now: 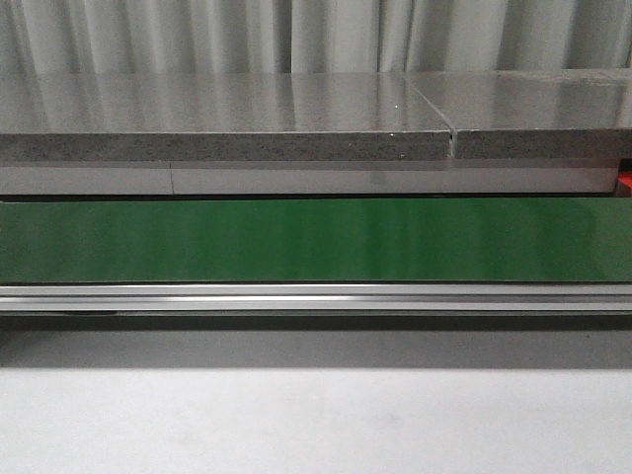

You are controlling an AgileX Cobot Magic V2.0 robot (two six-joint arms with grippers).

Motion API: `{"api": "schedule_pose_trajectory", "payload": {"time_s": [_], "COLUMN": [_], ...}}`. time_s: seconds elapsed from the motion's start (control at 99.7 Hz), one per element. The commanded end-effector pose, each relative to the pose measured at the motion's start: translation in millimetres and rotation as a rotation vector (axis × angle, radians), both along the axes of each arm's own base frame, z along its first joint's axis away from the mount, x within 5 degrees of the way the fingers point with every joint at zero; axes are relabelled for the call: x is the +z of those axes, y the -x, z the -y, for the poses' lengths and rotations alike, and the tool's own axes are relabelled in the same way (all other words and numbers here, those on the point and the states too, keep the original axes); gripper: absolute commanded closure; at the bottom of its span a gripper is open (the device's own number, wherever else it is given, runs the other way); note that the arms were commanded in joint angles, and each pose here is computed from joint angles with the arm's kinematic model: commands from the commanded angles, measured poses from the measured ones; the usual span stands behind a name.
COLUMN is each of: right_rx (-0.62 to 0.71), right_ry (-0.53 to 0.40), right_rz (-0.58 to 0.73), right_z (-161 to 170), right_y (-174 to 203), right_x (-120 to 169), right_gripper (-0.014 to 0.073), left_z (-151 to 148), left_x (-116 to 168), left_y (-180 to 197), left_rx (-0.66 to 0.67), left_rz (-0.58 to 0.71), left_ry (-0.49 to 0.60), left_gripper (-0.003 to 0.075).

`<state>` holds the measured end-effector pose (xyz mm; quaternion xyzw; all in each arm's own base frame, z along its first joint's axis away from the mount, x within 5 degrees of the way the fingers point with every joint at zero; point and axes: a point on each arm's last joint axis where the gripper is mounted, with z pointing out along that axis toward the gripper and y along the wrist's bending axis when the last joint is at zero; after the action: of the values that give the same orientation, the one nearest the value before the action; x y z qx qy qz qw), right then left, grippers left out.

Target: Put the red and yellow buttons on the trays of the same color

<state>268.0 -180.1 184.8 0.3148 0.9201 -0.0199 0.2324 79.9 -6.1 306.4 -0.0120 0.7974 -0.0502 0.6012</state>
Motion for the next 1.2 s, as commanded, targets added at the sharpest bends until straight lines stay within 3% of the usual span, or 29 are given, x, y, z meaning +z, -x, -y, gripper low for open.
{"api": "schedule_pose_trajectory", "payload": {"time_s": [0.0, 0.321, 0.582, 0.822, 1.043, 1.193], "right_rx": [-0.025, 0.024, 0.302, 0.538, 0.666, 0.689], "right_ry": [0.057, 0.207, 0.335, 0.405, 0.428, 0.412], "right_rz": [0.105, 0.317, 0.482, 0.589, 0.656, 0.644], "right_z": [4, -18, -88, -142, -171, -176], "right_y": [-4, 0, 6, 36, 72, 95], "right_x": [24, 87, 145, 182, 189, 176], "right_gripper": [-0.0069, -0.0067, -0.0067, -0.0067, -0.0023, 0.0111], "left_z": [-1, -1, -1, -1, -1, -1], "left_x": [16, 16, 16, 16, 16, 16], "left_y": [-1, -1, -1, -1, -1, -1], "left_rx": [0.015, 0.015, 0.015, 0.015, 0.015, 0.015], "left_rz": [0.099, 0.099, 0.099, 0.099, 0.099, 0.099], "left_ry": [0.022, 0.022, 0.022, 0.022, 0.022, 0.022], "left_gripper": [0.0739, 0.0739, 0.0739, 0.0739, 0.0739, 0.0739]}}
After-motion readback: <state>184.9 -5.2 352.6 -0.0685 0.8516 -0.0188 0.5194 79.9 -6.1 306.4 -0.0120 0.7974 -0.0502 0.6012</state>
